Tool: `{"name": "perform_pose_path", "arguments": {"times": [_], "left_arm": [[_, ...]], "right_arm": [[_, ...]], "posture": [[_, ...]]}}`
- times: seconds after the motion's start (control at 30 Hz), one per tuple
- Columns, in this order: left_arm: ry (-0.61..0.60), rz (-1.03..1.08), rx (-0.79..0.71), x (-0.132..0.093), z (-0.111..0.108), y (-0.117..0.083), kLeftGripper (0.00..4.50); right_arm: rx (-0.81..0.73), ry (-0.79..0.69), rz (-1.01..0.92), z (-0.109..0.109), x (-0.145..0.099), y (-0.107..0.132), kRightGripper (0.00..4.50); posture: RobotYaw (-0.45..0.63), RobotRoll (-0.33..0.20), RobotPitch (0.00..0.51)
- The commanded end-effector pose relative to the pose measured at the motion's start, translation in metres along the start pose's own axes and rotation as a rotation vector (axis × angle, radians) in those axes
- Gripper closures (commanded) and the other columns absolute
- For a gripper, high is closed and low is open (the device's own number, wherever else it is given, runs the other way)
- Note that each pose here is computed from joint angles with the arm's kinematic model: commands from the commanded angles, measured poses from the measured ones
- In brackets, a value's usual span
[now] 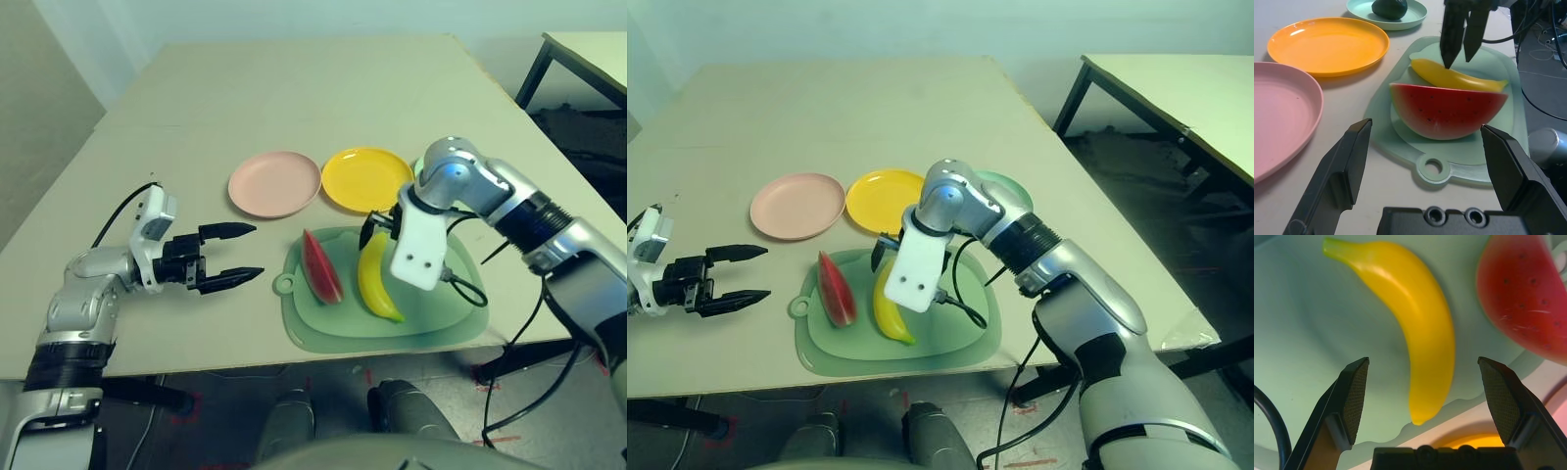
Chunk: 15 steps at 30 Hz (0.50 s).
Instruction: Place the fruits into color-matched plates.
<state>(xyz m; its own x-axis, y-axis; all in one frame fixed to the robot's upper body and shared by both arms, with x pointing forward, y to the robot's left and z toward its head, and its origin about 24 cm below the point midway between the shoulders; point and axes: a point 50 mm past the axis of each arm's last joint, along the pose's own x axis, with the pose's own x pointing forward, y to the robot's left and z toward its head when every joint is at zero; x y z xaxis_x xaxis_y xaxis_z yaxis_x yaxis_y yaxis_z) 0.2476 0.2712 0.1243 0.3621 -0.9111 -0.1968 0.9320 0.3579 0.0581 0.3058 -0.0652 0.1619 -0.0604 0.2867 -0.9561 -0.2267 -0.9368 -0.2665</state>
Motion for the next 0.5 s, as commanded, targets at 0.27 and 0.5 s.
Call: {"name": "perform_pose_path", "arguments": {"times": [0.27,0.5], "left_arm": [[0.005,-0.005,0.010,0.002,-0.001,-0.007,0.00],[-0.004,0.005,0.017,0.003,0.002,-0.004,0.00]], "right_arm": [[0.049,0.002,0.050,-0.005,0.018,-0.003,0.03],[0.071,-0.003,0.100,-0.007,0.022,0.006,0.03]], "posture": [[-0.02,0.000,0.063],[-0.02,0.000,0.068]]}}
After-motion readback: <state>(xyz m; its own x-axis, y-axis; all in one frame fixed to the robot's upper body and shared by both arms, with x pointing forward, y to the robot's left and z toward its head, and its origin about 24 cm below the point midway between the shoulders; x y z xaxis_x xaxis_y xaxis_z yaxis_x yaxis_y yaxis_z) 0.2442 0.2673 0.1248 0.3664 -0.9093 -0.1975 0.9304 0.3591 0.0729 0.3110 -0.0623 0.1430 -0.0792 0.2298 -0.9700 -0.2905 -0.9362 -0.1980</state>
